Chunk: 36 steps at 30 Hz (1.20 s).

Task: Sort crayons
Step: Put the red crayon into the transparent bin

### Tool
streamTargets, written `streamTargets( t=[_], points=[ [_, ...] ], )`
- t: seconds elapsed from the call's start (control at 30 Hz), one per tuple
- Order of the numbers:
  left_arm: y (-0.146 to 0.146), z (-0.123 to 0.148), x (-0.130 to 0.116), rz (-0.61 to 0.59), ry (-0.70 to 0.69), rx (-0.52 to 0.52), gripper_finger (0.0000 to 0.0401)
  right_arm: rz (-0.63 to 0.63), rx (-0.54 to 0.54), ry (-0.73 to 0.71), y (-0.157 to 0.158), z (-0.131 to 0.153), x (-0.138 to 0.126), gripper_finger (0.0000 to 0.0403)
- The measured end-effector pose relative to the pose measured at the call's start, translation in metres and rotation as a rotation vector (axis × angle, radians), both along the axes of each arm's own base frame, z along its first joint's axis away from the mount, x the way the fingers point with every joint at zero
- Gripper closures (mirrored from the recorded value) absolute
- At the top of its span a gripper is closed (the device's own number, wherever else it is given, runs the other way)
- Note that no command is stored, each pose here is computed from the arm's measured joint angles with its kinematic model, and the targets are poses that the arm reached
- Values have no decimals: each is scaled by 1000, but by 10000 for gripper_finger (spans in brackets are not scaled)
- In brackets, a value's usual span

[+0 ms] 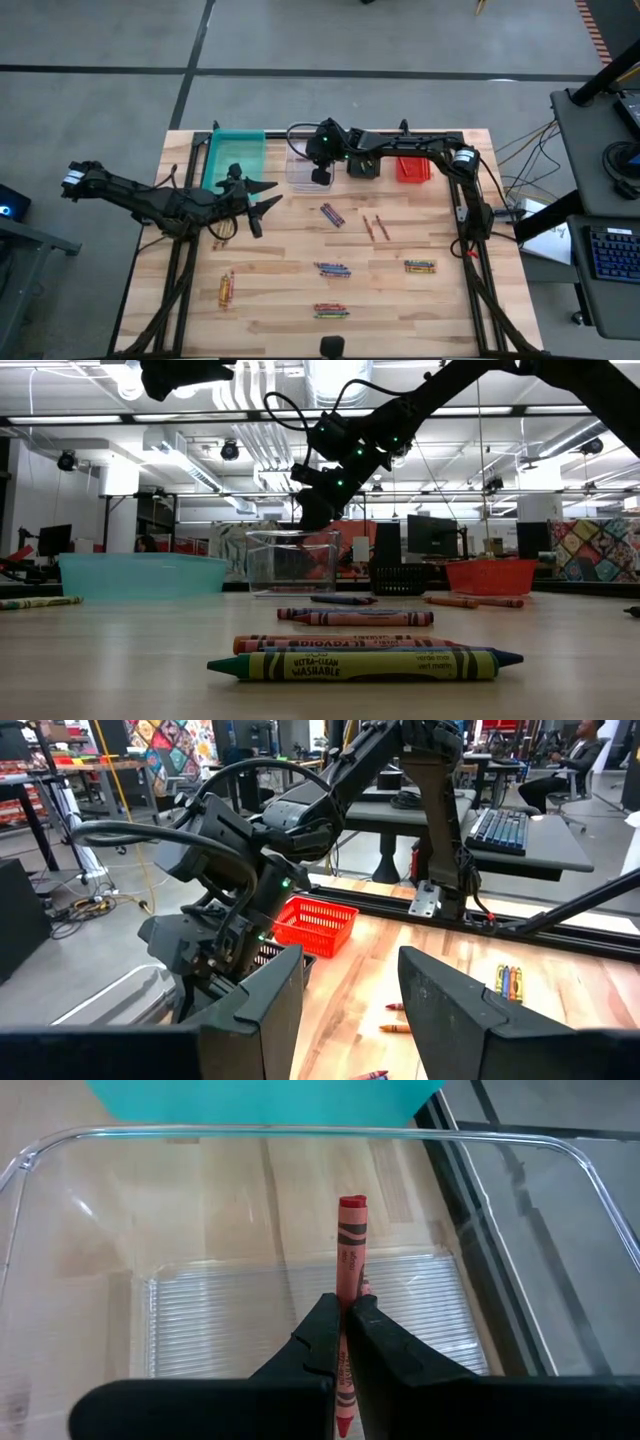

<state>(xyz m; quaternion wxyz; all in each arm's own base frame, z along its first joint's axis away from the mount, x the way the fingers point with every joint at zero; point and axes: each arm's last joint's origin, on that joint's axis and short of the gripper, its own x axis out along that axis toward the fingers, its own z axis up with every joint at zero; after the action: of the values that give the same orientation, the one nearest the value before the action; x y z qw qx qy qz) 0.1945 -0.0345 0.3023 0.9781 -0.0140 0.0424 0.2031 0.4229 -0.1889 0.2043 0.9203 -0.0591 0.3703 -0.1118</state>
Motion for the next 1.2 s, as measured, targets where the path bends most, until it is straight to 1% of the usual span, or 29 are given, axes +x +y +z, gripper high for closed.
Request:
streamTargets(
  t=[0.1,0.23,0.43,0.8,0.9,0.97,1.2],
  points=[
    [0,-1,0,0,0,-6,252,18,-7,5,2,0,1,394],
    [0,-1,0,1,0,-6,252,70,16,-10,8,0,3,394],
    [0,0,0,1,-4,-7,252,86,14,-20,16,2,8,394],
    [0,0,0,1,-13,-12,252,44,60,-9,17,-1,8,394],
    [0,0,0,1,-14,-13,252,45,74,45,18,-10,6,394],
    [0,1,0,2,-15,-13,252,37,70,62,17,-14,6,394],
    [0,1,0,2,-15,-13,252,38,53,63,17,-14,7,394]
  ],
)
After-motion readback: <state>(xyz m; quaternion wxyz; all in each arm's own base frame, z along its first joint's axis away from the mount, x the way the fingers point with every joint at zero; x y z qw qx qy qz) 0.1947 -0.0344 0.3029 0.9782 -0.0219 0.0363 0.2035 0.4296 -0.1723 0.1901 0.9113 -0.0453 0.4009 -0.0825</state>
